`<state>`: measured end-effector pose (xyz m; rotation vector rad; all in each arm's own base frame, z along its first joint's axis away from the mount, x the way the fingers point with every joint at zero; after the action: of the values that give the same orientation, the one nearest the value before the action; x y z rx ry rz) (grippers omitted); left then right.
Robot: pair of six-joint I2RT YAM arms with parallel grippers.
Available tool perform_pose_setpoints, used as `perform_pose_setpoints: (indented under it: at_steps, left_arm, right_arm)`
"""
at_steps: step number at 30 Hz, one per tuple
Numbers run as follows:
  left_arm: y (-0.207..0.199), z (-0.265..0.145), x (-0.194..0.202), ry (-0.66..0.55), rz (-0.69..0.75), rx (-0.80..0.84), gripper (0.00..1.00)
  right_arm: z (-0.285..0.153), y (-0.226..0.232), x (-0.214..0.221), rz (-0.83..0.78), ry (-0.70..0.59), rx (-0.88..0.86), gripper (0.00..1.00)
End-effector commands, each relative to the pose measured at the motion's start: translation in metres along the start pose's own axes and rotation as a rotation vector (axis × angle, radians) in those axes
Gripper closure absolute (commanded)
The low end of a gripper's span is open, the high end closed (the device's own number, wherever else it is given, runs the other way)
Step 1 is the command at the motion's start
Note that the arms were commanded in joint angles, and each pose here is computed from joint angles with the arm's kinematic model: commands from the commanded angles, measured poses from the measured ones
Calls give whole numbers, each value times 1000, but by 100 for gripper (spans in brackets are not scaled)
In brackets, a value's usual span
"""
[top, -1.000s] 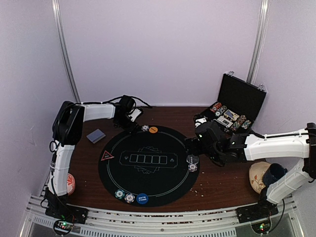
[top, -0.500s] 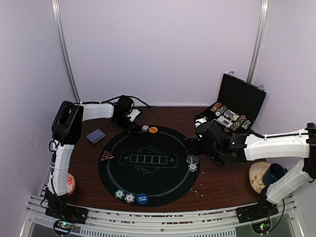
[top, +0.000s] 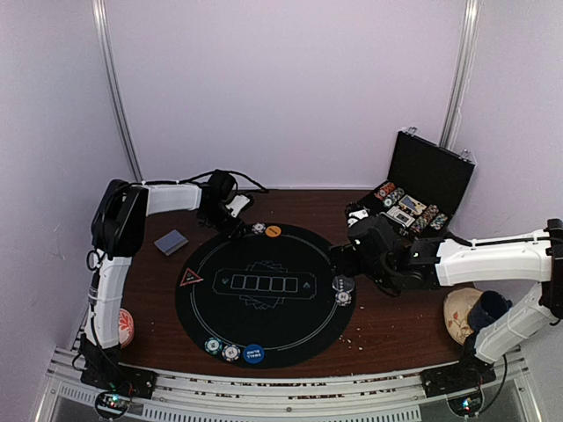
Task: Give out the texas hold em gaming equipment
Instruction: Move the poker chips pile to the big blind area.
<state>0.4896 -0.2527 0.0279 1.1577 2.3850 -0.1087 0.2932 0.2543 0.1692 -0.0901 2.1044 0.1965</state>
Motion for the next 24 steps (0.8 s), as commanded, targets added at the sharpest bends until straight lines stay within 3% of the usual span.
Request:
perform_pose_setpoints:
  at_steps: [1, 6, 24]
  left_arm:
    - [-25, 9, 53, 188, 5, 93, 57]
    - [-21, 13, 46, 170, 11, 77, 61]
    - [-31, 28, 21, 113, 88, 70, 61]
  right_arm:
    - [-6, 0, -8, 21, -28, -5, 1]
    - [-6, 0, -8, 23, -31, -1, 1]
    - [-7, -1, -9, 24, -35, 2, 1]
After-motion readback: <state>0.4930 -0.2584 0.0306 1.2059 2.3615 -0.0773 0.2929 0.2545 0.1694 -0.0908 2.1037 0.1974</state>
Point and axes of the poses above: each gripper's point midway between its finger pads, its own z axis out along the fingers, its own y axis along the line the jaws close on, x = y × z, the point moved 1 cm from there along -z, back along the fingers, and after that the axes turned 10 degrees about z, right-handed, at the moved point
